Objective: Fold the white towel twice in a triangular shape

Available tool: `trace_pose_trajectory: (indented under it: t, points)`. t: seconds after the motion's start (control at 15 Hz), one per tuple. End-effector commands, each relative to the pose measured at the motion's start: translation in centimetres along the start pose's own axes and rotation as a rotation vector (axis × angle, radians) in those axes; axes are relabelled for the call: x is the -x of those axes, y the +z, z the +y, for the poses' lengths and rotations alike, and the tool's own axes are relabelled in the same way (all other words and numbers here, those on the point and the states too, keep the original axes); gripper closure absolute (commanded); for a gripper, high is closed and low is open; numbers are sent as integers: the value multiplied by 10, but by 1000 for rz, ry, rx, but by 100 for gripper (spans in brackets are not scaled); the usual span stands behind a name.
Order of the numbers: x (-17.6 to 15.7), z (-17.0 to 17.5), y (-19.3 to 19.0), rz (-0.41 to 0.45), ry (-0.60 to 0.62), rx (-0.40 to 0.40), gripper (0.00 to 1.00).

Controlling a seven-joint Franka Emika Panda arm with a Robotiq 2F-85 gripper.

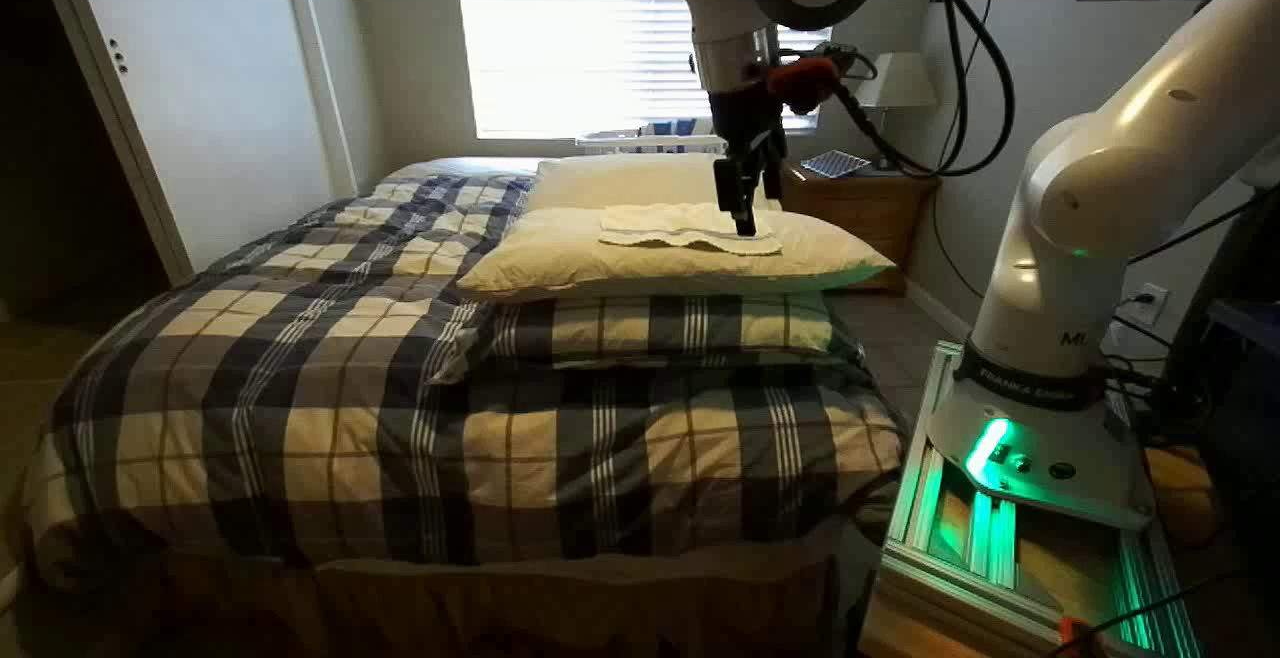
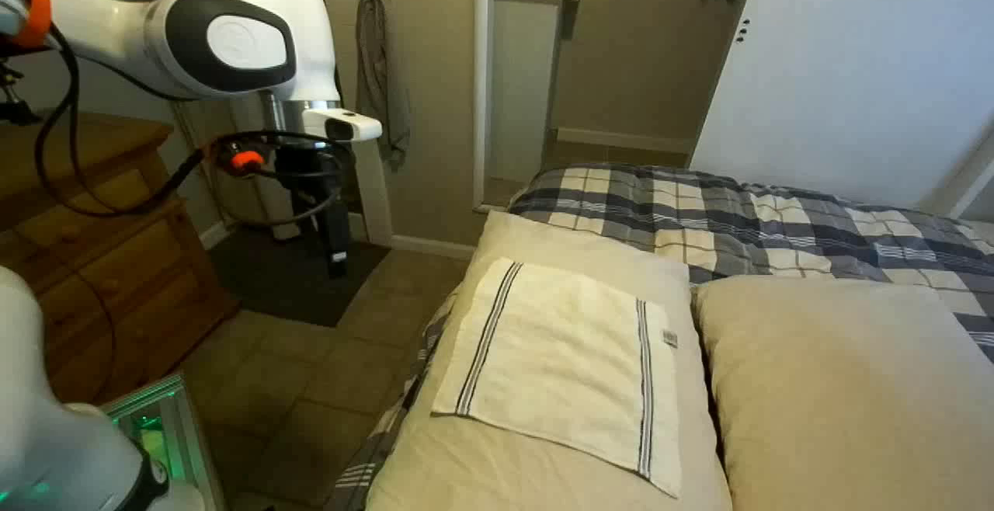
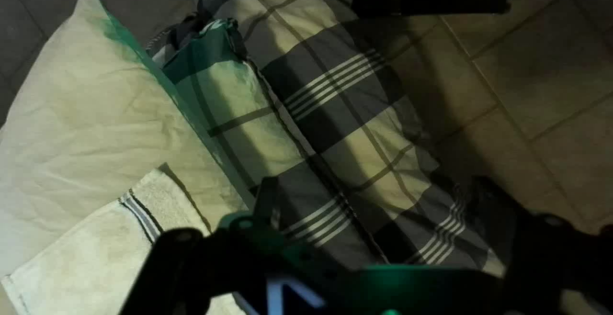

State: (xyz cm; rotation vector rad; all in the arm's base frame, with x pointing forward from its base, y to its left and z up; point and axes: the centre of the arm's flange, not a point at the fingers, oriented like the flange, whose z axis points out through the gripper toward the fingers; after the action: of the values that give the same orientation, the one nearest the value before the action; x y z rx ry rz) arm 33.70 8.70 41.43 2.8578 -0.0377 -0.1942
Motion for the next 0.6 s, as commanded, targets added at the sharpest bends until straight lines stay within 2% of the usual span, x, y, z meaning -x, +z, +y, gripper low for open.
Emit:
trace_pose_trajectory:
  t: [0.0,0.27,0.33,0.4,0.53]
  points:
    - [0,0,0,0,0,0,0]
    - [0,0,0,0,0,0,0]
    - [-10,4,-1,27,45,-5,0]
    - [-28,7,-4,120,88,-10,0]
    - [-55,5,-14,255,85,-13,0]
